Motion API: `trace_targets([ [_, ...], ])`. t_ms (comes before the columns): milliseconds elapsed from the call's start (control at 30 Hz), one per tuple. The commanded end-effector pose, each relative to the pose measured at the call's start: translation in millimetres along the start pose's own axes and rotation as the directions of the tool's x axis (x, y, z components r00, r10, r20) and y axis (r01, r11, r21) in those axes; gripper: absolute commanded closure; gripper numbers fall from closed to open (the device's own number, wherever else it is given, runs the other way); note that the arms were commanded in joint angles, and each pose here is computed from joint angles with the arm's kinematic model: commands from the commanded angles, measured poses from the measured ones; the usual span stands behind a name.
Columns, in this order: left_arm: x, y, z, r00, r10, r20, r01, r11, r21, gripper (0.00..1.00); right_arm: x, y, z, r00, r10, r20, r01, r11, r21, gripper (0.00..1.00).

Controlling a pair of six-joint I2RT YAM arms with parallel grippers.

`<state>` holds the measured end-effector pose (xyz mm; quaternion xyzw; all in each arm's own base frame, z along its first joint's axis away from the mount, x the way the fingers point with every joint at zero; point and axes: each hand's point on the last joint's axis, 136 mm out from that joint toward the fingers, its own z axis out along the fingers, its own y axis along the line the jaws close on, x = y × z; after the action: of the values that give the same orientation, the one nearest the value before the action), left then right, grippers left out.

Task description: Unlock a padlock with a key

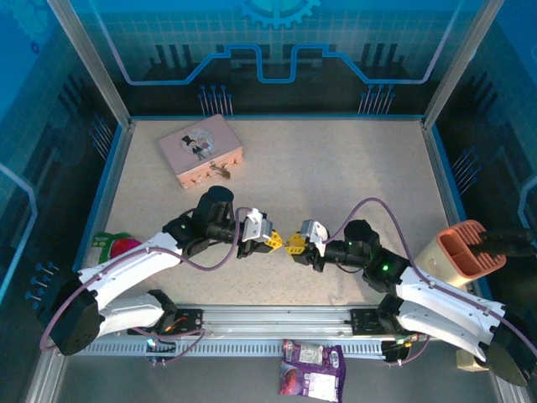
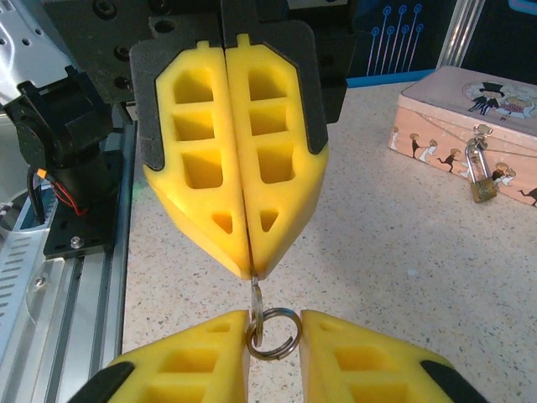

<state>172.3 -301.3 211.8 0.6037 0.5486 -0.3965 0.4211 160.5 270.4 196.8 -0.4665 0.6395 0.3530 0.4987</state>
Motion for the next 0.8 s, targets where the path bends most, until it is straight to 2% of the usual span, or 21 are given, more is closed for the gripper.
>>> trace_targets([
  [0, 1.6, -3.0, 0.8, 1.0, 0.007, 0.01, -0.007, 1.0, 0.008, 1.0, -11.4, -0.8, -2.8, 0.999, -0.009, 0.045, 0.008, 1.0, 0.01, 0.79],
  [400, 1.1, -3.5, 0.9, 1.0, 0.001, 0.013, -0.001, 1.0, 0.011, 1.0, -17.9, 0.5, -5.0, 0.998, -0.004, 0.07, 0.004, 1.0, 0.008, 0.84],
  [767, 3.8, -1.2, 3.0, 1.0, -0.008, 0.005, 0.008, 1.0, 0.009, 1.0, -18.9, 3.5, -3.9, 0.997, 0.002, 0.072, -0.001, 1.0, -0.011, 0.82],
])
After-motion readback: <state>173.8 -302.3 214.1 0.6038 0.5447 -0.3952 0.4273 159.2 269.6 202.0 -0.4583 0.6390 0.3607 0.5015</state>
